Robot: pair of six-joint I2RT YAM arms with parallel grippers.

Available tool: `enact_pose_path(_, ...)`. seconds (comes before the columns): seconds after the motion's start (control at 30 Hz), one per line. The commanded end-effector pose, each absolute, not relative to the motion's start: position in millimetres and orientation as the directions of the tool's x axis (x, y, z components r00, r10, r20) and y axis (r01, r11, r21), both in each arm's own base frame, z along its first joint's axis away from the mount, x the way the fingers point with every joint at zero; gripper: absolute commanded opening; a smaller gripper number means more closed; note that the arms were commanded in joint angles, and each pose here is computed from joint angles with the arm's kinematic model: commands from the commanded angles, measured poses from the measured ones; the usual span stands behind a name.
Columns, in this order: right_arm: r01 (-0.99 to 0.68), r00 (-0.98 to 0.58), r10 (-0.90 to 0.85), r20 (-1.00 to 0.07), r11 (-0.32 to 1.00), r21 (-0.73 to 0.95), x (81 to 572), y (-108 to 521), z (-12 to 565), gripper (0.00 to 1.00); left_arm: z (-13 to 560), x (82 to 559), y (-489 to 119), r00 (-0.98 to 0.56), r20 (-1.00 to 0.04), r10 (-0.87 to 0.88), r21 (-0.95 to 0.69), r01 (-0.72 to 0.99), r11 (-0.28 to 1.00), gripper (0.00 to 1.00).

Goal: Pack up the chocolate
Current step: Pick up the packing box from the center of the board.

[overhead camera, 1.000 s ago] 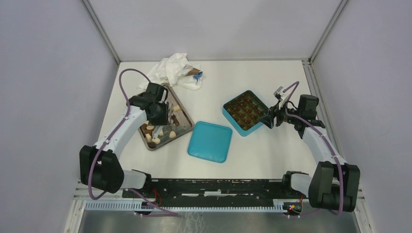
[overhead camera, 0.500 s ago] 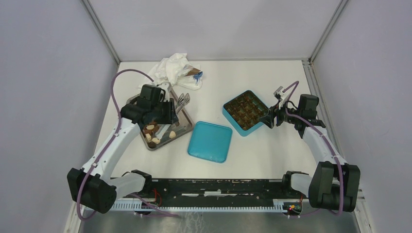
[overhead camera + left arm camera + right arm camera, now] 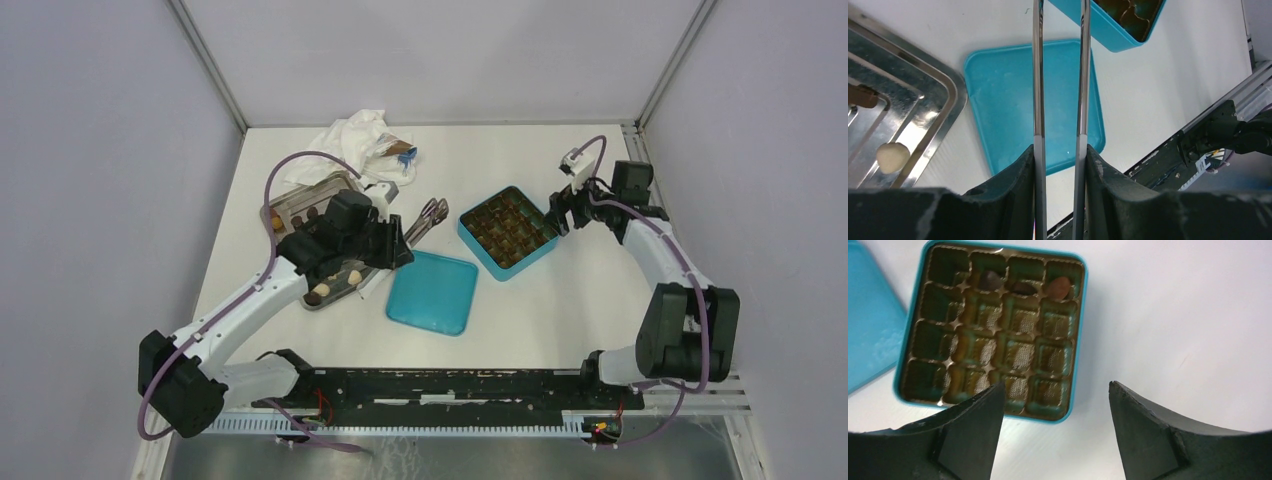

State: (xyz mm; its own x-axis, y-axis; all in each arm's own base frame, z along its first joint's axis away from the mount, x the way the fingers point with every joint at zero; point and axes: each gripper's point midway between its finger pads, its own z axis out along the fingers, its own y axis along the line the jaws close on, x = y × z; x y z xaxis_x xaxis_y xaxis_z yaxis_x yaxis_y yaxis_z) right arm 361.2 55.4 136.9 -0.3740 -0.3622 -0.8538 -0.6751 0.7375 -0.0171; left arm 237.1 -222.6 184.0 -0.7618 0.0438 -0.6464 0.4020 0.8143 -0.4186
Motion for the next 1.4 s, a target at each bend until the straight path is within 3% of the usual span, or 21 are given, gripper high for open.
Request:
enact_pose_path(0.0, -0.671, -0.385, -0.428, -0.818, 0.738, -0.071, 396, 53, 142, 0.8, 202, 246, -246, -0.719, -0.694, -0.028, -0.473, 0.426, 0.771, 0.02)
enact_pose_path(0.4, -0.683, -0.511, -0.477, -0.715, 0.73, 0.001, 447, 64, 92, 0.64, 194, 236, -242, -0.716, -0.697, -0.023, -0.46, 0.423, 0.78, 0.02)
enact_pose_path(0.7, -0.711, -0.525, -0.485, -0.699, 0.702, 0.048, 460, 85, 72, 0.49, 192, 234, -241, -0.723, -0.691, -0.022, -0.46, 0.415, 0.785, 0.02)
enact_pose_path(0.93, -0.721, -0.525, -0.496, -0.692, 0.691, 0.053, 459, 88, 63, 0.25, 191, 231, -246, -0.73, -0.684, -0.02, -0.466, 0.415, 0.781, 0.02)
enact_pose_path(1.1, -0.722, -0.485, -0.504, -0.715, 0.692, 0.002, 454, 86, 70, 0.0, 194, 228, -252, -0.723, -0.691, -0.014, -0.464, 0.428, 0.775, 0.02)
enact_pose_path(1.37, -0.688, -0.243, -0.514, -0.823, 0.689, -0.228, 435, 81, 139, 0.0, 202, 223, -250, -0.699, -0.715, -0.027, -0.457, 0.438, 0.774, 0.02)
